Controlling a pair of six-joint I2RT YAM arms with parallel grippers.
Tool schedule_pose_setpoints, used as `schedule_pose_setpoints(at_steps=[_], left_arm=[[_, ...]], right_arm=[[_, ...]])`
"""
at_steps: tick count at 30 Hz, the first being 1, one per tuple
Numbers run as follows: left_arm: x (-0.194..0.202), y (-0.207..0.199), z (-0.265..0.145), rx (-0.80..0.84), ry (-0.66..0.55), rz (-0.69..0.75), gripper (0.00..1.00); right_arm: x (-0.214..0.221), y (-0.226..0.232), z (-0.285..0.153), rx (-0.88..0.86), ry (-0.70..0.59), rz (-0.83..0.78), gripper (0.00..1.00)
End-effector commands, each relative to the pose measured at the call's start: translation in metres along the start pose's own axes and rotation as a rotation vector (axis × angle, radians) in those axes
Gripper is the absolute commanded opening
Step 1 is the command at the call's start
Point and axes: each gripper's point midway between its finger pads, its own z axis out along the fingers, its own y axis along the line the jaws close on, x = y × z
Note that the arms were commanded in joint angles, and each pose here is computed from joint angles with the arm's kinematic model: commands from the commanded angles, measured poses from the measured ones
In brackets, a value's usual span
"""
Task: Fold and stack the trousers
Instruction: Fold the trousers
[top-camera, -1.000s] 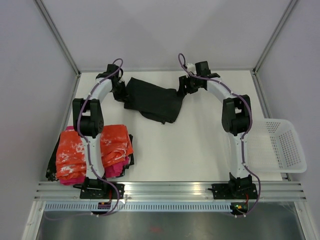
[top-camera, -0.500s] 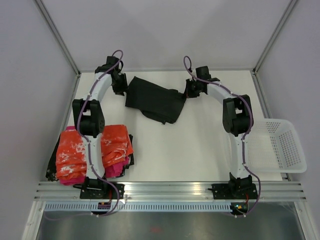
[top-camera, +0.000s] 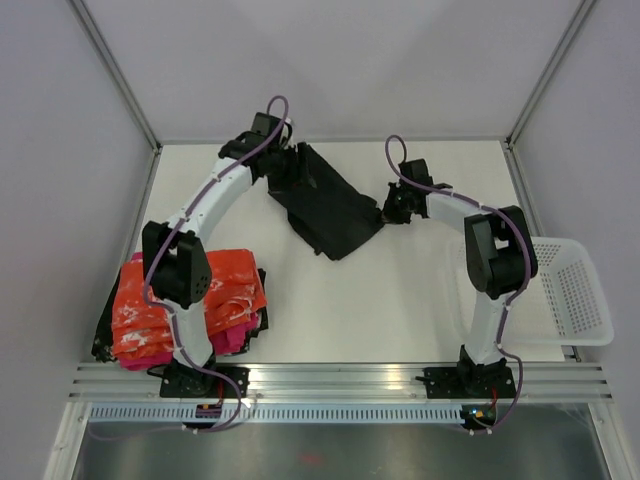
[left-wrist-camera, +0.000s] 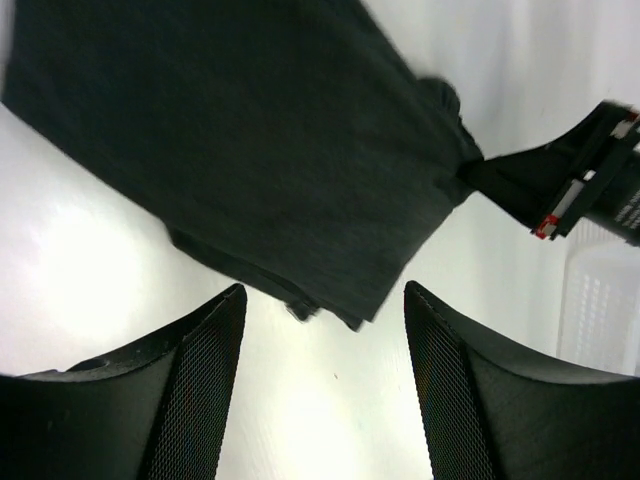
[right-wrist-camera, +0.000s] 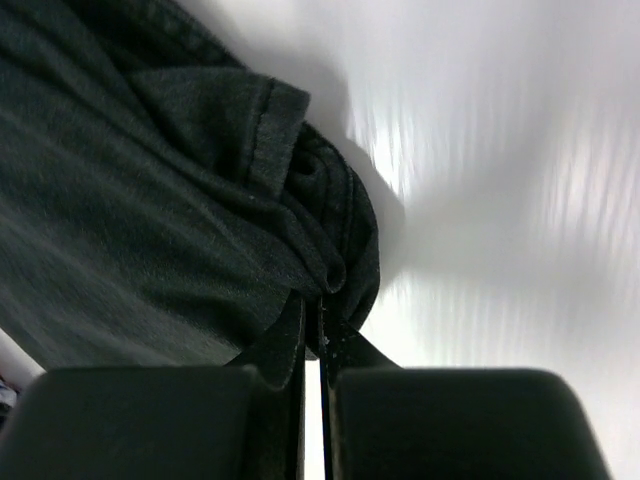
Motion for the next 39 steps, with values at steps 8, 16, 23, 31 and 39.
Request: schedule_pose_setpoints(at_steps=[8,16,23,31,39], left_arm=[[0.125,-0.012,0.021,0.079,0.219,-0.222,0.66],[0.150,-0.012,0.037,0.151,0.222,-0.154,0.58],[0.158,0.015,0.063,0.082,0.186,-0.059,0.46],[0.179,0.040,0.072,-0.011,0.211,-0.062,0.02],[0.169,0.066,0.056,-0.135,0.189,0.005,0.02]], right_arm=[[0.092,0.019,-0.032,-0.044,0.012,-0.065,0.00],[0.115,0.023,-0.042,-0.094,-0.002,-0.094,0.00],[0.117,0.023,-0.046,-0.110,0.015,-0.194,0.00],[0.111,0.008,-0.049,-0.032,0.017,-0.297,0.00],[0.088,-0.028,-0.066,0.035,-0.031,-0.305,0.00]])
